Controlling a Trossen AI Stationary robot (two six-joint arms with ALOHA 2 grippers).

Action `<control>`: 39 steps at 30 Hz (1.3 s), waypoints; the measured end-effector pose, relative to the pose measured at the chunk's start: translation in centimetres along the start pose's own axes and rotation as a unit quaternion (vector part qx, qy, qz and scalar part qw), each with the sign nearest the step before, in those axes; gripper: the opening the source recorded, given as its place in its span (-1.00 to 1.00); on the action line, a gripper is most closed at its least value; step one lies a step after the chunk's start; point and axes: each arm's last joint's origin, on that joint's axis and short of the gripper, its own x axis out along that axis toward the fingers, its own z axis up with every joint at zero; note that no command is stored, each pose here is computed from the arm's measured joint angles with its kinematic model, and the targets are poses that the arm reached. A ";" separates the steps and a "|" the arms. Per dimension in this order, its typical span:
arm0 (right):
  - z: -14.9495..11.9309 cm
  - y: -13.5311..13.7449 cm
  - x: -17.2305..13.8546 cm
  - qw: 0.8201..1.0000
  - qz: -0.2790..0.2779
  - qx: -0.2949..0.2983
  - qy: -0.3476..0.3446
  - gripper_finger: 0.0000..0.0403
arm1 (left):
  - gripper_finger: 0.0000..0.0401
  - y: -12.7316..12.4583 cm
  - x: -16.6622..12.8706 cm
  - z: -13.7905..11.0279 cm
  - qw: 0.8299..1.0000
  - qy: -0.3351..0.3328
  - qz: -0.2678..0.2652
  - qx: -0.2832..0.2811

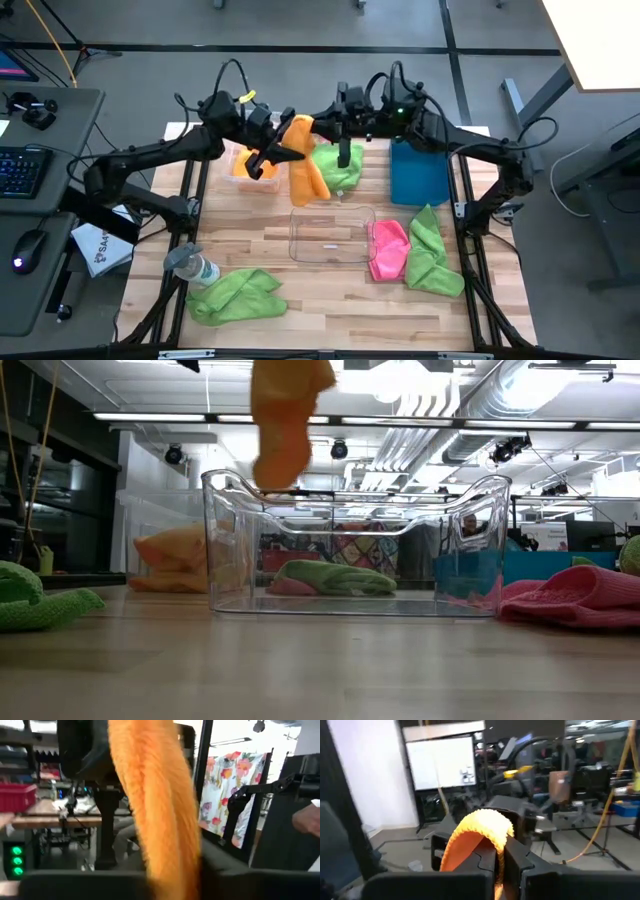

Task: Sort microfiber towel by color & place in baskets
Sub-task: Put the orange microfiber cloth into the transparent bin

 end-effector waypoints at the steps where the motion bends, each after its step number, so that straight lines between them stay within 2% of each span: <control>1: 0.2 0.1 -0.4 1.000 -0.002 0.005 0.003 -0.91 | -0.88 0.1 -0.2 0.1 1.000 0.000 0.005 0.002; 4: 0.8 0.3 -1.5 1.000 -0.021 0.009 0.015 -0.65 | -0.95 0.7 -1.3 0.0 0.999 0.019 0.040 -0.008; 8: 2.2 0.9 -4.5 0.997 -0.061 0.008 0.041 -0.16 | -0.98 1.3 -3.8 0.6 0.994 0.041 0.100 0.004; 11: 2.7 1.4 -7.4 0.992 -0.088 0.005 0.094 0.16 | -0.99 1.8 -6.0 1.2 0.986 0.053 0.155 0.012; 14: 2.2 1.8 -10.2 0.975 -0.131 0.035 0.174 0.35 | -0.99 1.9 -8.2 1.9 0.970 0.061 0.233 0.035; 17: 1.5 2.3 -13.1 0.950 -0.179 0.064 0.249 0.40 | -1.00 1.5 -10.4 3.6 0.941 0.038 0.322 0.098; 21: 1.0 3.0 -15.5 0.919 -0.243 0.059 0.306 0.39 | -1.00 0.2 -12.7 6.7 0.896 -0.047 0.408 0.170; 24: 0.2 3.5 -16.4 0.908 -0.267 0.042 0.320 0.39 | -1.00 -1.2 -13.9 7.5 0.886 -0.056 0.427 0.174; 29: -4.0 3.6 -17.9 0.889 -0.294 0.052 0.348 0.39 | -1.00 -2.4 -14.1 5.7 0.898 0.023 0.424 0.119; 31: -6.3 3.5 -18.6 0.883 -0.303 0.069 0.352 0.39 | -1.00 -2.4 -13.8 4.5 0.902 0.021 0.413 0.126; 34: -9.1 3.4 -19.6 0.885 -0.308 0.096 0.336 0.39 | -1.00 -1.4 -13.6 1.8 0.907 -0.015 0.399 0.131; 36: -10.6 3.4 -20.1 0.886 -0.309 0.116 0.326 0.39 | -1.00 -0.4 -13.9 -0.5 0.898 -0.031 0.419 0.133; 39: -11.8 3.4 -20.7 0.889 -0.306 0.144 0.308 0.39 | -1.00 0.7 -14.9 -2.6 0.870 -0.064 0.467 0.147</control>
